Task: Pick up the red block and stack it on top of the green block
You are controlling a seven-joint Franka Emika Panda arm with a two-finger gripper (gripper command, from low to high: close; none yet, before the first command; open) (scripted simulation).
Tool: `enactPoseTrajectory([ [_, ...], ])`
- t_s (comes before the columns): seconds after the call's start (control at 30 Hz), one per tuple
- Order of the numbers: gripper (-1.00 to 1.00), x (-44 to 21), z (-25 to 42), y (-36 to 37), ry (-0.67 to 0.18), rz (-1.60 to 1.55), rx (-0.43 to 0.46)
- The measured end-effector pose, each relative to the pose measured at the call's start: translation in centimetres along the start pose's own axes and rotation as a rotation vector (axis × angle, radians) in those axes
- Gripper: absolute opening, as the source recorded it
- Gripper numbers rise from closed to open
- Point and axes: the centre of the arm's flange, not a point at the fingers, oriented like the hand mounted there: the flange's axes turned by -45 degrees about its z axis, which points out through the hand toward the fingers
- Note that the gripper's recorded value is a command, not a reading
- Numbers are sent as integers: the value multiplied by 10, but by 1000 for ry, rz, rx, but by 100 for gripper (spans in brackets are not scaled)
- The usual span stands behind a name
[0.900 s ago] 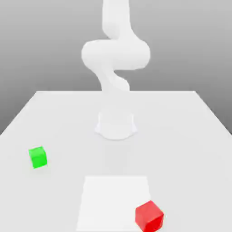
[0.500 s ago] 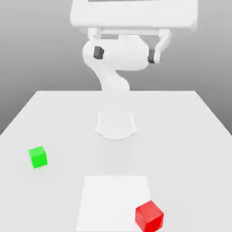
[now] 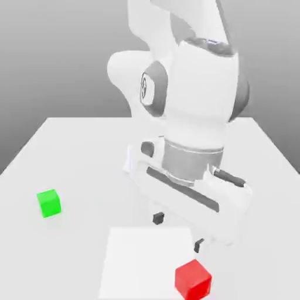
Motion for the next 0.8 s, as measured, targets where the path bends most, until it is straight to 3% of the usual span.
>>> enactPoseTrajectory([
  [0.1, 0, -19, 34, 1, -75, 85, -12],
  [0.27, 0, -29, 94, 0, -98, 112, -15],
  [0.3, -100, -31, 103, 1, -98, 112, -16],
  [0.53, -100, -31, 103, 1, -98, 113, -13],
  [0.7, -100, -24, 50, 2, -96, 119, -16],
  [0.8, -100, 21, 48, 53, -77, 323, -59],
])
